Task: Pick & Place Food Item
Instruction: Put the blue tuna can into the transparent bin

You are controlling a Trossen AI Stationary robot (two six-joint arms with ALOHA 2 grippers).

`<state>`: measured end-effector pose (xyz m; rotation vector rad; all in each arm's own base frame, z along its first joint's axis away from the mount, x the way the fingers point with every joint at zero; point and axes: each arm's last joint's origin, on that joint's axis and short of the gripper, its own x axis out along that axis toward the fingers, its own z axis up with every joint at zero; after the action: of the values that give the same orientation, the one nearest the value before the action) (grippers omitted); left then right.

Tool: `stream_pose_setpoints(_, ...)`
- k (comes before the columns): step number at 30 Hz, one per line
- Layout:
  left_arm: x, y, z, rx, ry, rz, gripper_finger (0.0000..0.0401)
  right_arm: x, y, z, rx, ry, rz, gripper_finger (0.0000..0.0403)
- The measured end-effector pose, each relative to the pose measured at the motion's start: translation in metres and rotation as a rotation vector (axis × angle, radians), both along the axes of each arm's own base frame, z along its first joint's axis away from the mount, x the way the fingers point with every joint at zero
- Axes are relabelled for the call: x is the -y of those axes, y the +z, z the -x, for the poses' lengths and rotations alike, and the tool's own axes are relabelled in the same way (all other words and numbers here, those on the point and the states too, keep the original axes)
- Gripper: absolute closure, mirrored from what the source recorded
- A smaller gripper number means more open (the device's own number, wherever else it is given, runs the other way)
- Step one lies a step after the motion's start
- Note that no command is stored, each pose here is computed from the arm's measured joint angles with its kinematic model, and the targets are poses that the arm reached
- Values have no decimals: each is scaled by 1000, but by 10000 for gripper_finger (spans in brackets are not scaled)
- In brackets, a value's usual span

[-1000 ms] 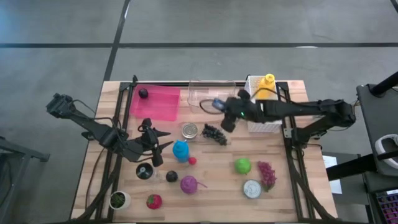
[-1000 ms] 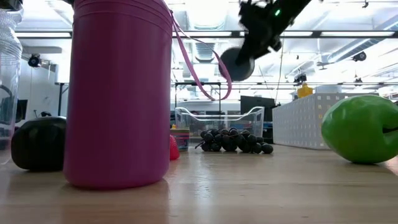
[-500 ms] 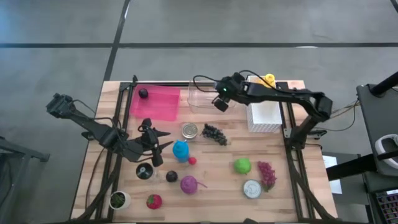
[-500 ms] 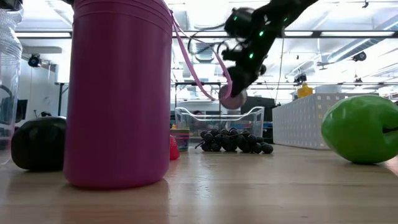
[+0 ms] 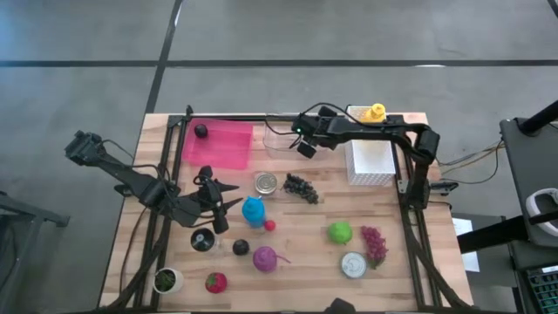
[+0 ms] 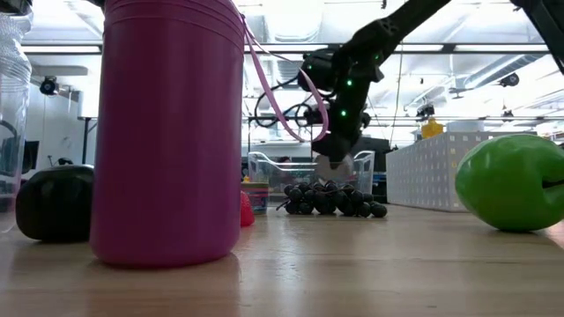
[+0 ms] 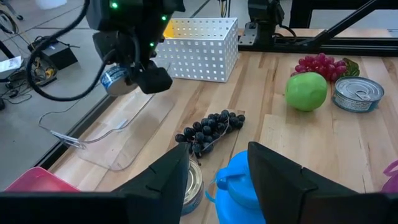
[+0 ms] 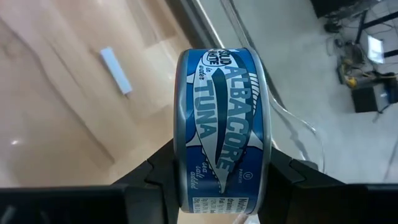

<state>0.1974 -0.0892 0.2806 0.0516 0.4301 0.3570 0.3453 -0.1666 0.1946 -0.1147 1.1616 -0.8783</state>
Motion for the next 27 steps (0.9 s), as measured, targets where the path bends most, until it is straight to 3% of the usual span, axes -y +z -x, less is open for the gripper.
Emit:
stream_pose_setpoints(10, 0, 0, 0, 1, 0, 0, 231, -2, -8, 3, -46, 3, 7, 261)
stream_pose_setpoints(27, 0, 0, 0, 1, 0, 1, 233, -9, -13, 1, -79, 28, -10, 210)
